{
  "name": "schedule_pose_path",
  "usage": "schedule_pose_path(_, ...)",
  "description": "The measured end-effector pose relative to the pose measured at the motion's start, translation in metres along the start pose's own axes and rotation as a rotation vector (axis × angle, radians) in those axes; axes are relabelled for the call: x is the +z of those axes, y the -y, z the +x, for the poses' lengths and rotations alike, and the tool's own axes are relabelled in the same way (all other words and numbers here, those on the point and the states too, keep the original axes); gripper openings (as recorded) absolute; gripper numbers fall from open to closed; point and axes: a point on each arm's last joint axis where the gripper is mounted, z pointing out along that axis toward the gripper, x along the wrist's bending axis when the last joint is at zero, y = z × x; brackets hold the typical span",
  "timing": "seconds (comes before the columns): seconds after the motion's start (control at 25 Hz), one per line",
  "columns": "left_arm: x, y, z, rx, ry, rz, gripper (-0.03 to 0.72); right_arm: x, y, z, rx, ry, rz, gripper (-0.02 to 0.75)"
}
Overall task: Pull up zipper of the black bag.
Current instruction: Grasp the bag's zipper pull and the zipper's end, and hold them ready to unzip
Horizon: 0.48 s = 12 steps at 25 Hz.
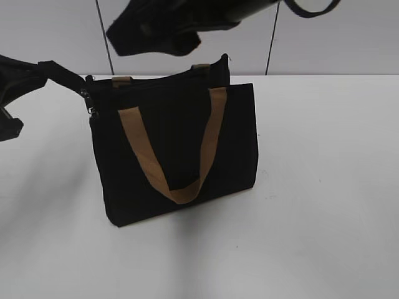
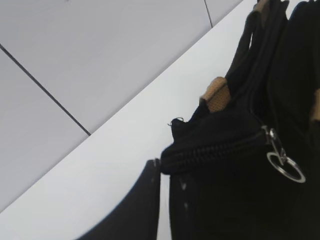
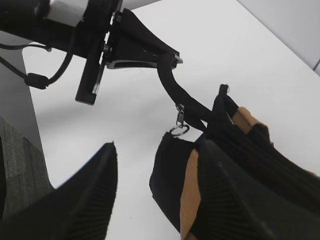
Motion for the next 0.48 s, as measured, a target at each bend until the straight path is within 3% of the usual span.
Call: schedule_pose_path(0.48, -0.009, -0.006, 0.002, -0.127, -0.027, -0.028, 0.019, 0.030, 0.003, -0.005, 0.070, 0.056, -0.034, 0.403)
